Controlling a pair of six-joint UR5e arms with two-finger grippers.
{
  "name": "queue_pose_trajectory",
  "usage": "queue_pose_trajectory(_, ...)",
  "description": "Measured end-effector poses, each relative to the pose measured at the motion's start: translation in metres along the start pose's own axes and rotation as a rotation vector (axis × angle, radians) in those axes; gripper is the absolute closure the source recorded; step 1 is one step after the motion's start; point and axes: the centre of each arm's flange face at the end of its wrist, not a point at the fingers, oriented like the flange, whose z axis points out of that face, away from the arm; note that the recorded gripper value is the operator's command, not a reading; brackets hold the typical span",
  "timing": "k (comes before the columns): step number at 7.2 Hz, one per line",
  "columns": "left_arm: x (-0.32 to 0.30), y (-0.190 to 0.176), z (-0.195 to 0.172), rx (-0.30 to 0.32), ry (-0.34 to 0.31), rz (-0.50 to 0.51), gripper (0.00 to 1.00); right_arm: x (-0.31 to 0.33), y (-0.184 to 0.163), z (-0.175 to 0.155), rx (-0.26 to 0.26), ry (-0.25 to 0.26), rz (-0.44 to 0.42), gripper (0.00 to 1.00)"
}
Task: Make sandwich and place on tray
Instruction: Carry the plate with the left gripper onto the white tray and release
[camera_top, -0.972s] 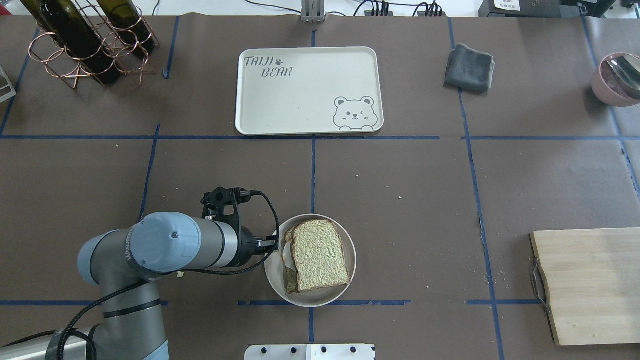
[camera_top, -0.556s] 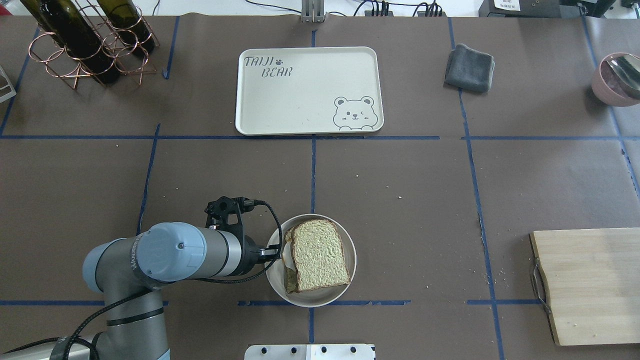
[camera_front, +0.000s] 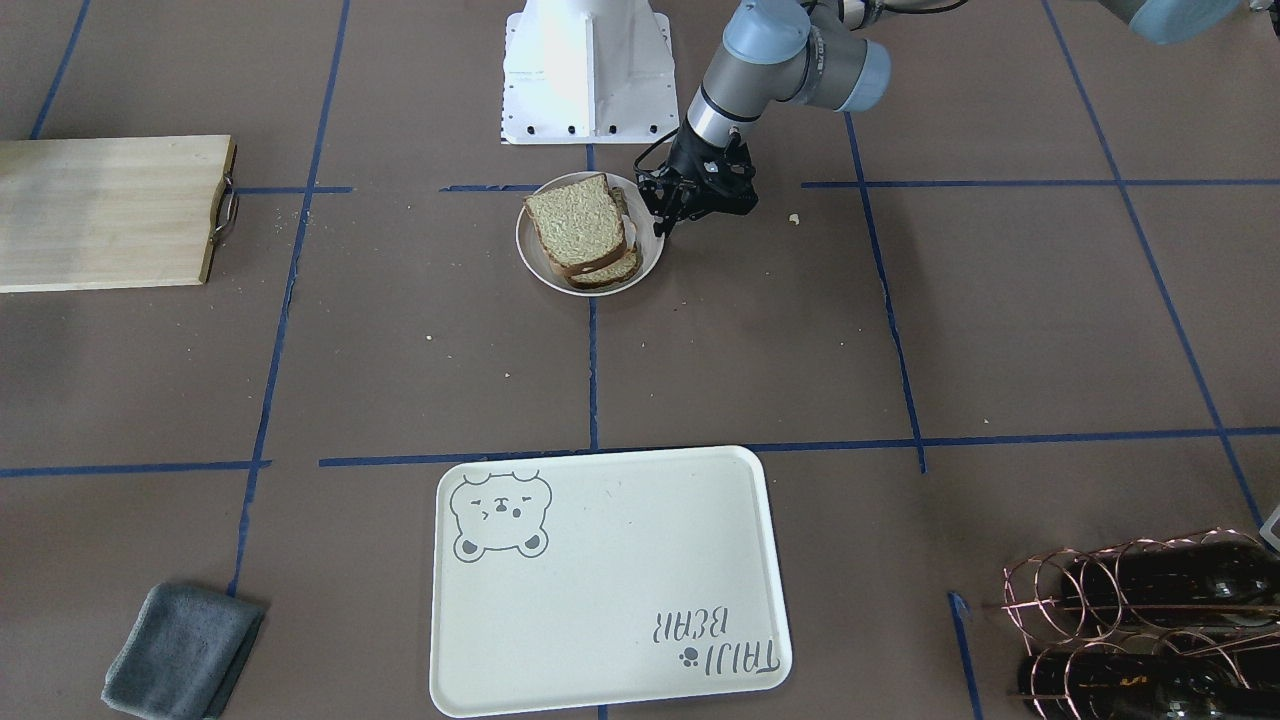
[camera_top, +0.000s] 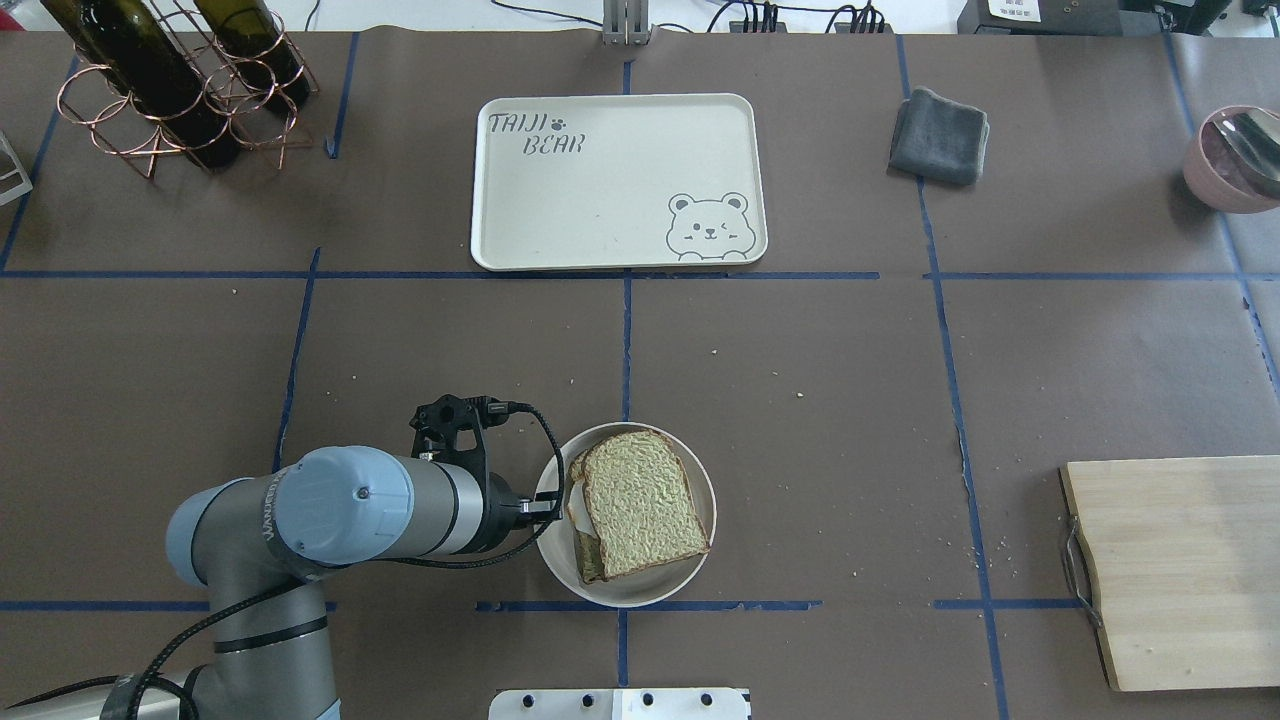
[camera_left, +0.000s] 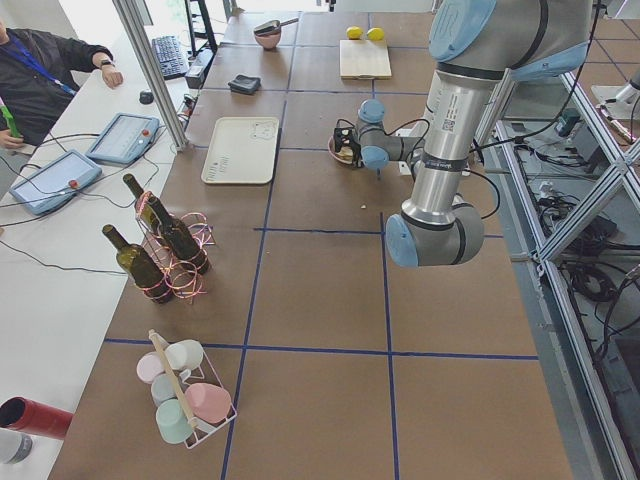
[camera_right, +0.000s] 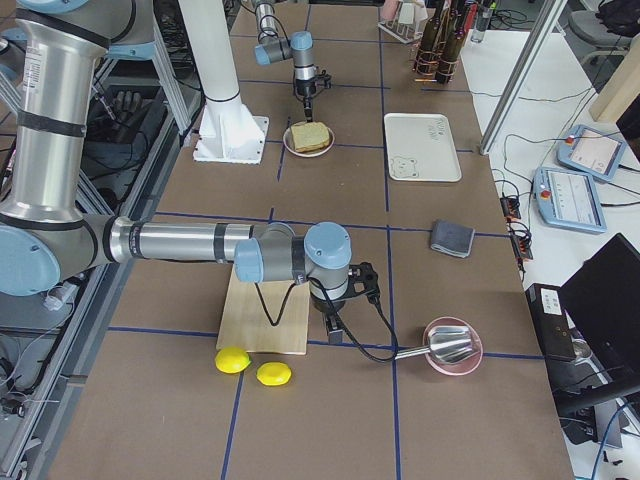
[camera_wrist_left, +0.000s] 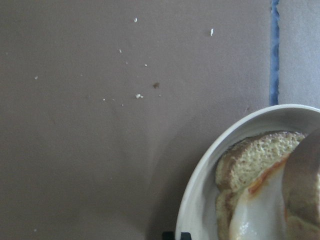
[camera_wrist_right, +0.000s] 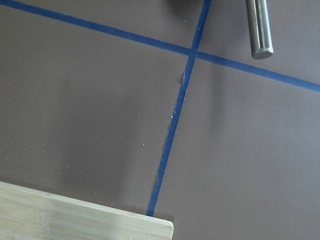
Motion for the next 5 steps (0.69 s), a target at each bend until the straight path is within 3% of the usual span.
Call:
queue_pose_trajectory(2, 0.01, -0.011, -0.018, 0.014, 0.033, 0.005, 1.0, 0.001, -0.001, 0.0, 0.0, 0.003, 0.001, 0.0)
queue_pose_trajectory(5, 0.024, -0.111, -0.059, 0.07, 0.073, 0.037, 1.0, 0.002, -0.004, 0.001, 0.0, 0.005, 0.001, 0.0)
